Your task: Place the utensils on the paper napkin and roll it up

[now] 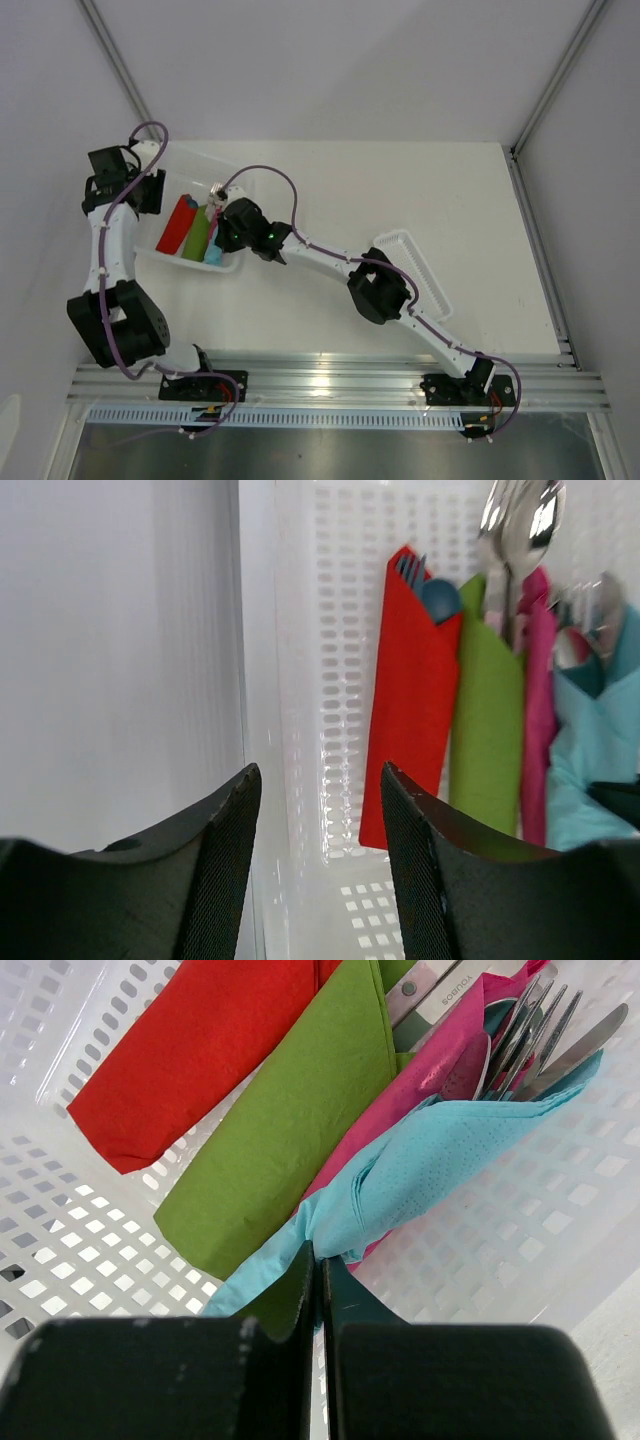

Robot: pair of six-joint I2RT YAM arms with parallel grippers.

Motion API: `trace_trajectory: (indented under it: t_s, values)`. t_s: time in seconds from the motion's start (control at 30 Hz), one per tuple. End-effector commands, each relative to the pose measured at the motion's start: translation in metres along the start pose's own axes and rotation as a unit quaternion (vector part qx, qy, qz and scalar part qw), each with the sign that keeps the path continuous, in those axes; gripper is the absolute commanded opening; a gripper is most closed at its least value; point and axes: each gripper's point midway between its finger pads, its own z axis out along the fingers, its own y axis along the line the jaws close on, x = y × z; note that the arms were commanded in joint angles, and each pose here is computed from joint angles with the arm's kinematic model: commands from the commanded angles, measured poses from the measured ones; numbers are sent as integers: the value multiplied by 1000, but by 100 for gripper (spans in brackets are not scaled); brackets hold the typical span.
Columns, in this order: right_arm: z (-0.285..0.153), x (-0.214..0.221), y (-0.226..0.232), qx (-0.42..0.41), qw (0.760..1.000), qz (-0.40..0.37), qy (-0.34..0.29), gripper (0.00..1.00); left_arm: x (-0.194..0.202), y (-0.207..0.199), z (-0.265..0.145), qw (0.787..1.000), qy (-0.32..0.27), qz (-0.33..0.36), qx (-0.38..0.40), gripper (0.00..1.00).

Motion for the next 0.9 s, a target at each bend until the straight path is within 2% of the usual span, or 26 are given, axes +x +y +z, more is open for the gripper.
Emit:
trace_trajectory:
  t_s: [0.0,0.17,0.3,0.43,0.6,0.7,0.87]
  values:
    - [3,35,-9,11,999,-15,46,0,17,19,18,998,52,9,-33,56]
    - [3,34,-8,5,999,-18,46,0,31,29,29,995,82,21,-54,56]
    - [3,39,-11,10,998,-20,54,0,36,30,30,994,85,22,-62,56]
    - [2,47,-19,17,998,-18,60,0,22,10,16,998,54,14,-15,55]
    - [3,52,-22,21,998,-19,64,0,-17,16,-23,999,-3,19,-26,56]
    - [3,54,-23,22,997,-21,66,0,-24,20,-31,999,-12,21,-33,56]
    - [1,54,-21,23,997,-24,67,0,-15,21,-19,999,1,26,-37,56]
